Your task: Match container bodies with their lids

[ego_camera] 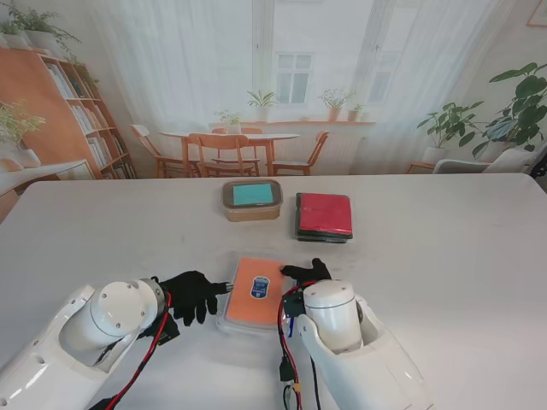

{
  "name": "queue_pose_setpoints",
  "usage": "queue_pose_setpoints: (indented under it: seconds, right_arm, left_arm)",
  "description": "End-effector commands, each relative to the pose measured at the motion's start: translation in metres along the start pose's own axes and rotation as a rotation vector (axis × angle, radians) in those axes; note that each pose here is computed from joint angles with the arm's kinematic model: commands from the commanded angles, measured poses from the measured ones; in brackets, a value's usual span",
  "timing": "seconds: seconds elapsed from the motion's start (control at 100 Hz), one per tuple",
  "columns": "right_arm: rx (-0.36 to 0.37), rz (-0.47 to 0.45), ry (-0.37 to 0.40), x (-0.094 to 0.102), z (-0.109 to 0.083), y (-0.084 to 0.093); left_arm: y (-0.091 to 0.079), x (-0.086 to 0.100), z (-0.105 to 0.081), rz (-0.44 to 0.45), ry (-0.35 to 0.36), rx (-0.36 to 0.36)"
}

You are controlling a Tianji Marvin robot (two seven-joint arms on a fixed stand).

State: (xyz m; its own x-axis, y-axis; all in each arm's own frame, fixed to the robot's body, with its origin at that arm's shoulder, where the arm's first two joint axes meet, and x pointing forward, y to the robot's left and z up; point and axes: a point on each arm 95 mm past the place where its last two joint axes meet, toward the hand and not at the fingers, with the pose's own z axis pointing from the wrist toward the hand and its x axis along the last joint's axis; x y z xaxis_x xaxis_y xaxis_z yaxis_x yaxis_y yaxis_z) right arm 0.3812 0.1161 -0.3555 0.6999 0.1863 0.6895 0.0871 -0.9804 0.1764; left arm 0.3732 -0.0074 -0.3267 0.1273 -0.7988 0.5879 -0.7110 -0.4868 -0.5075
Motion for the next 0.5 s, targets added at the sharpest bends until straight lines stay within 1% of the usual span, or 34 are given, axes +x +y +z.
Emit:
queue_pose_setpoints:
  seconds: [0.0,0.16,0.39,0.49]
  right_arm:
    - [0.012,0.007,-0.017,-0.0072,0.0025,-0.0008]
    - [0.018,0.005,-0.004,-0.0071,0.0031,0.0001]
    - [0.072,-0.011,-0.001,-0.0059,0.0041,-0.0017]
    - [0.074,-0.002,-0.005,-0.0044,0.0055,-0.0034]
  left_arm:
    - [0.0038,-0.0002,0.0006,-0.006,0.001,-0.009]
    - [0.0042,0.0006,0.0012,-0.006,0.002,-0.012]
    - [0.0059,0.0044,0.0021,-0.008,0.015,-0.026]
    - [0.0071,0.0052,0.0019,-0.009,0.018,-0.031]
